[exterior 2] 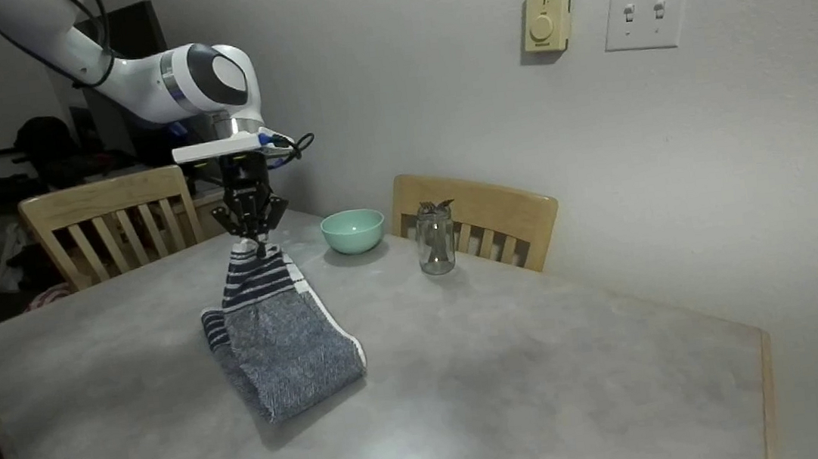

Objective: Fold the towel

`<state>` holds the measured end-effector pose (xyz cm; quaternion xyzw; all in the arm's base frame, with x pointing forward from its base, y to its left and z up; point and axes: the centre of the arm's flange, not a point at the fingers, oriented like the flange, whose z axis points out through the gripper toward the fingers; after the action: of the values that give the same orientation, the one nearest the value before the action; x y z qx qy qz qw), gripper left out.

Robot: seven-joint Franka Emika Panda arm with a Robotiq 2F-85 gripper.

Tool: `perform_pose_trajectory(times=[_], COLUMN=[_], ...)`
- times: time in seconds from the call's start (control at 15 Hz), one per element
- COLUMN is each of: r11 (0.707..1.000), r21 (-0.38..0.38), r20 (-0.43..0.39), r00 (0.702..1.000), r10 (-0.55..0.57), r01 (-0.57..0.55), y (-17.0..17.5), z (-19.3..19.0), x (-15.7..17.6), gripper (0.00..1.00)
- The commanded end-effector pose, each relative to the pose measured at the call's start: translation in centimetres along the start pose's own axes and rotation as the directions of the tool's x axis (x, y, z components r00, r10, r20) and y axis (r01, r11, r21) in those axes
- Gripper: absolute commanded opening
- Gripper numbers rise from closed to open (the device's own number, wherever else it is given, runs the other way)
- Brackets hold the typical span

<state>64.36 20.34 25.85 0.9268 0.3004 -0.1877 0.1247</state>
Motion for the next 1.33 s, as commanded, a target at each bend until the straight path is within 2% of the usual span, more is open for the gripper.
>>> perform_pose_trajectory(times=[0.0, 0.2, 0.4, 0.6, 0.67, 0.73, 0.87, 1.07, 1.27], r11=[0.997, 0.985, 0.957, 0.935, 0.932, 0.929, 0.927, 0.921, 0.915], r21=[0.007, -0.006, -0.029, -0.028, -0.025, -0.028, -0.028, -0.025, -0.012], r20=[-0.017, -0.031, -0.019, -0.013, -0.013, -0.013, -0.017, -0.033, -0.065], r00=[0.997, 0.985, 0.957, 0.935, 0.933, 0.929, 0.927, 0.921, 0.913], r10=[0.075, 0.170, 0.289, 0.353, 0.360, 0.369, 0.374, 0.388, 0.402], r01=[-0.075, -0.170, -0.290, -0.354, -0.360, -0.369, -0.374, -0.389, -0.404], y=[-1.4, -3.0, -5.6, -8.3, -9.2, -9.9, -10.7, -10.9, -9.4], z=[2.0, 4.1, 5.5, 6.5, 6.7, 6.9, 7.1, 7.0, 6.2], x=[-1.1, -0.5, 0.0, 0.4, 0.5, 0.6, 0.5, -0.2, -1.8], gripper=[0.02, 0.02, 0.02, 0.02, 0.33, 0.34, 0.46, 0.69, 0.91])
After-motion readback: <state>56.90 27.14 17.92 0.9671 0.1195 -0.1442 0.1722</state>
